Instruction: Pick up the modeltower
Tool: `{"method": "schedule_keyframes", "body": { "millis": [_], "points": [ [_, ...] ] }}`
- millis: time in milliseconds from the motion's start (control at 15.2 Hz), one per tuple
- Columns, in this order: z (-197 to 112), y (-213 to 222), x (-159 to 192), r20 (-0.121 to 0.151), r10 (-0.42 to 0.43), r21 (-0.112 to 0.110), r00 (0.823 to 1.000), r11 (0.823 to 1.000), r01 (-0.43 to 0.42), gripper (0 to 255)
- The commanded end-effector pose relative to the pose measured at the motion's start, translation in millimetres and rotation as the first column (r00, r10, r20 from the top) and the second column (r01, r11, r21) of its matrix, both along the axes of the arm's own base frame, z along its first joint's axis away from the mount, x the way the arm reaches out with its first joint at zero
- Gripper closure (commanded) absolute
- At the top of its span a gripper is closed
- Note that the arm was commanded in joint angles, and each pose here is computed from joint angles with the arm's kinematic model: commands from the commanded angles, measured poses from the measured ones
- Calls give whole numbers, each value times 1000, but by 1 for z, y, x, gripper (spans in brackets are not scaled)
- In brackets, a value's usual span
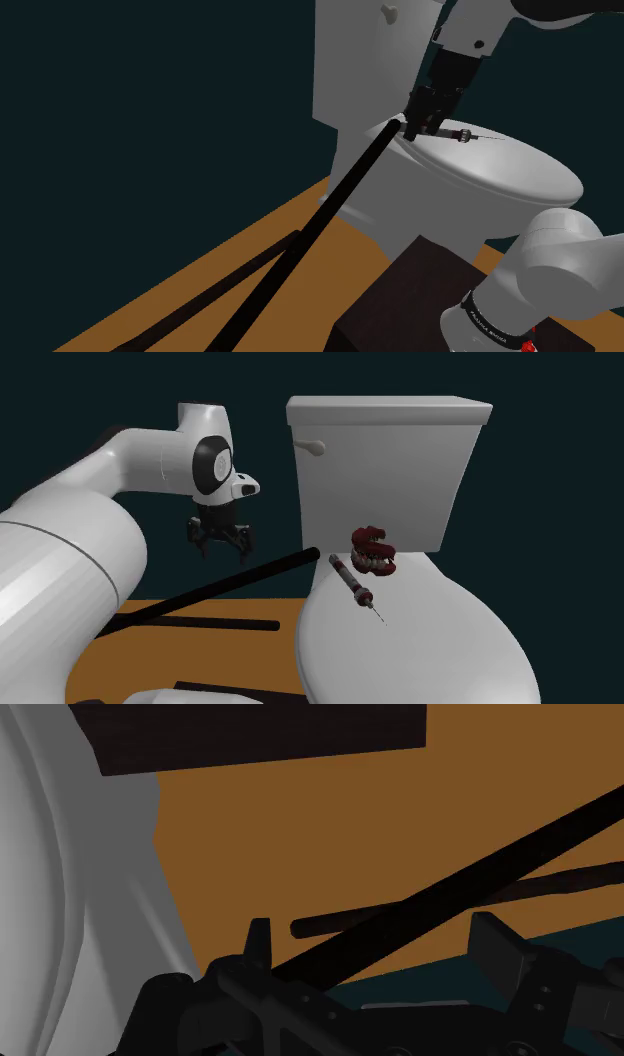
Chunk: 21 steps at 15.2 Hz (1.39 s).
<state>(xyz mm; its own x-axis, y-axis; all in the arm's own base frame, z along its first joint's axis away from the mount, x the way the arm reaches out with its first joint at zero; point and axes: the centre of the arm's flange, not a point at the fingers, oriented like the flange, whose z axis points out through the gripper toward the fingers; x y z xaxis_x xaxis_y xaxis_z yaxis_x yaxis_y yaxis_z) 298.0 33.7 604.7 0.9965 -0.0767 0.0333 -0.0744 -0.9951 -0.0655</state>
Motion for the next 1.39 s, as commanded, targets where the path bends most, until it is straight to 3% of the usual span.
{"method": "schedule_keyframes", "body": {
  "millis": [0,330,660,990,1320],
  "points": [
    [0,0,0,0,0,0,1000,1000,0,0],
    [-14,-59,-1,-34,101,-34,994,994,-102,0],
    [-26,-118,4,-71,199,-65,977,977,-204,0],
    [-36,-177,14,-111,294,-91,949,948,-304,0],
    [-44,-234,30,-153,383,-113,911,909,-402,0]
  ]
}}
